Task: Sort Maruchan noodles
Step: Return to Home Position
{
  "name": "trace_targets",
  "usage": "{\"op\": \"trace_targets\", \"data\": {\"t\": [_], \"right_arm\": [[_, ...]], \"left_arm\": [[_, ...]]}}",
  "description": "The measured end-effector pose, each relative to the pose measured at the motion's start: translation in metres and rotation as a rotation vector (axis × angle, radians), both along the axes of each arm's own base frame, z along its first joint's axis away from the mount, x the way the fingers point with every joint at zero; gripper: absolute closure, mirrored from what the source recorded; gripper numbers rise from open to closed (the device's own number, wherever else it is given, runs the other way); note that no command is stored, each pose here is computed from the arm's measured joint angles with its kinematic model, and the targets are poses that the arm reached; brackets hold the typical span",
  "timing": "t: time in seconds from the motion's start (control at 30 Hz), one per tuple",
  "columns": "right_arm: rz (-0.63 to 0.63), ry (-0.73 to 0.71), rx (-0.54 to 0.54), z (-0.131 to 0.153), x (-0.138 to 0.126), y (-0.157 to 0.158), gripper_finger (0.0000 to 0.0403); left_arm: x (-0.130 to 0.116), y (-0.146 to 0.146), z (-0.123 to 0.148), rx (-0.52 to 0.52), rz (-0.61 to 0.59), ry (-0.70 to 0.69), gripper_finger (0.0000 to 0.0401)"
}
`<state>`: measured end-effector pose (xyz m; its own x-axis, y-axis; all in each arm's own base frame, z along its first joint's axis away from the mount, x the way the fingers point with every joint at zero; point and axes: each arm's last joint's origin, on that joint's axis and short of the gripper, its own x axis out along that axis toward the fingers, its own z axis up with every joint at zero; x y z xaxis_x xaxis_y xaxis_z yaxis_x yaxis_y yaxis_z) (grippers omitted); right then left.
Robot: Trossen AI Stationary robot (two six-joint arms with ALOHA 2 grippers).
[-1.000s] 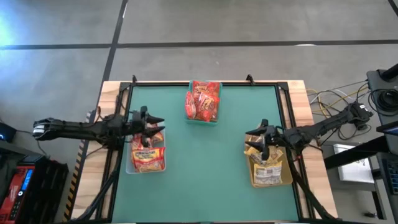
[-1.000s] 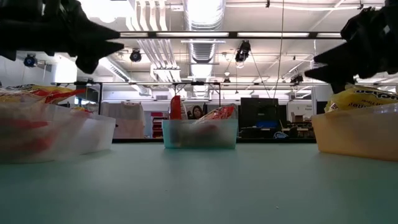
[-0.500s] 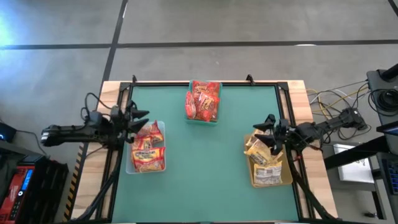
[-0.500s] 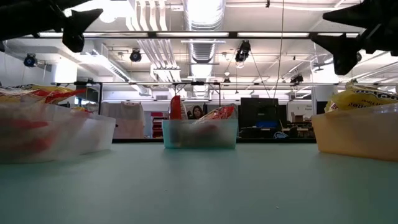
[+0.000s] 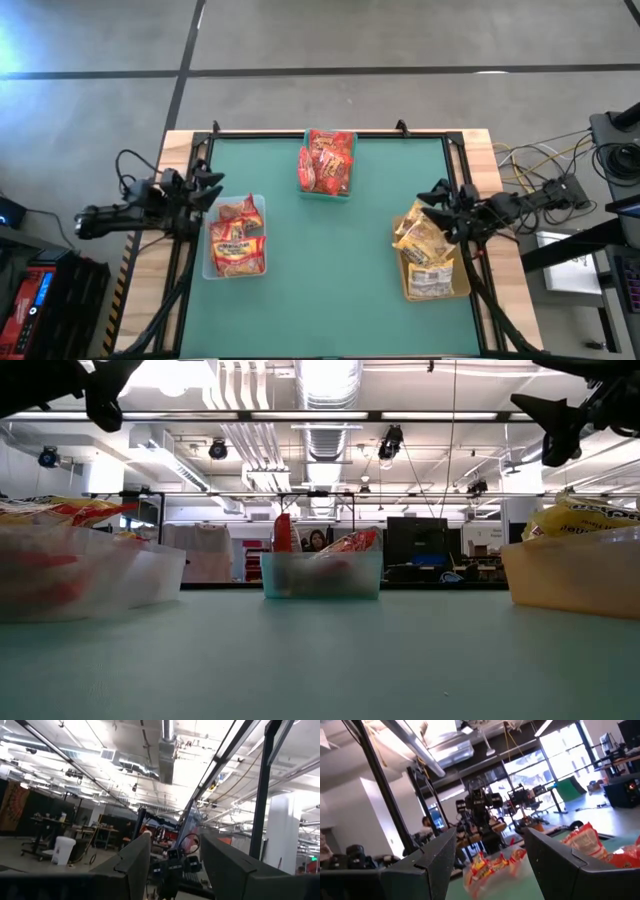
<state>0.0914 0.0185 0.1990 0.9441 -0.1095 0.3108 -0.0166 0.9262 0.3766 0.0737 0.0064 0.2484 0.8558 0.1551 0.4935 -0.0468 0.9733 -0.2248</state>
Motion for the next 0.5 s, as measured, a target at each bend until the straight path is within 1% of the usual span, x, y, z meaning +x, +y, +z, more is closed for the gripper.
{"op": "trace_targets", "data": {"t": [0.23,0.5], "right_arm": [[0.0,-0.046,0.015,0.003,-0.004,-0.002,0.0179],[-0.001,-0.051,0.017,0.004,-0.005,-0.002,0.0179]], "left_arm": [[-0.001,0.0,0.0,0.001,0.0,-0.012,0.0243],[0.004,0.0,-0.012,-0.001,0.0,0.03,0.0243]]}}
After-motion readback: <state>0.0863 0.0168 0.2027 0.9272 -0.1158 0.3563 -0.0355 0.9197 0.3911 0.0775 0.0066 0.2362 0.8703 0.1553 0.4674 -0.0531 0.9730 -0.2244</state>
